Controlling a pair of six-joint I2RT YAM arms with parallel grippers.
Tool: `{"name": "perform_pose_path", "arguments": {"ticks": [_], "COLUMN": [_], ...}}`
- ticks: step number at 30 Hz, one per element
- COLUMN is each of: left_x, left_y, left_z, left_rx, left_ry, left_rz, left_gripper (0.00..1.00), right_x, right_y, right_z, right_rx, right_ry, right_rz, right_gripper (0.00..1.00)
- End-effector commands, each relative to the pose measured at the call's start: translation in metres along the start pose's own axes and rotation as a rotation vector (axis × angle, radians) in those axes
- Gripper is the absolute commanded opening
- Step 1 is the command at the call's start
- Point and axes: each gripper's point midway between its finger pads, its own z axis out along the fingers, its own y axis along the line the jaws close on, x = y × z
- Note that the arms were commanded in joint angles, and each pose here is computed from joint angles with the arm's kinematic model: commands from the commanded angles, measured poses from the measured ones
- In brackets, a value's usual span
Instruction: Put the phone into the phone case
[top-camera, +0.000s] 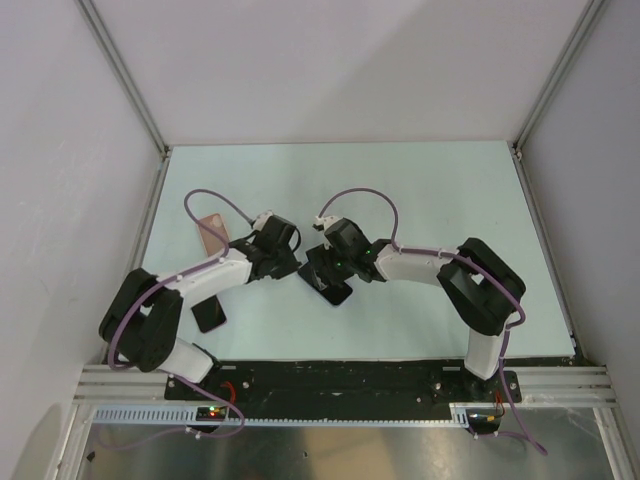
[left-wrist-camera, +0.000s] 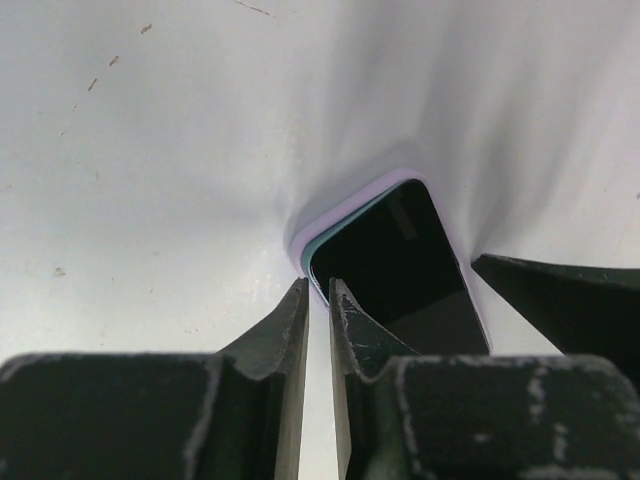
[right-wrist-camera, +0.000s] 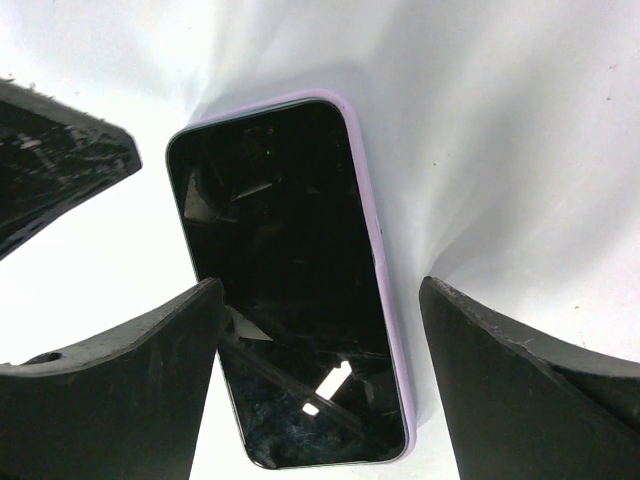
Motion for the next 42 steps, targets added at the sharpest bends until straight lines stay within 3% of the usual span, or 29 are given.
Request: {"name": "perform_pose_path", "arguments": {"ticks": [1,18,42], "left_x": [-0.007,0.012,0.002], "left_y": [-0.014,-0.008,-0.019], "left_z": [-0.019,0.003,0.008], "left_rx": [0.052,-0.012,0.031], "left_ry": [-0.008,0.039,0.001], "left_rz": [0.041,0.029,-0.024], "left_gripper": [0.18,0.13,0.11], "right_x": [0.022,0.043,0.046], "right_y": [-0.02,-0.018,-0.021], "right_z": [0.005,0.015,0.017], "right_rx": [0.101,0.116,0.118], "right_ry": [0.045,0.1,0.113], "right_rz": [-0.018,-0.032,-0.029], "right_gripper": [0.83,0.83,0.83]}}
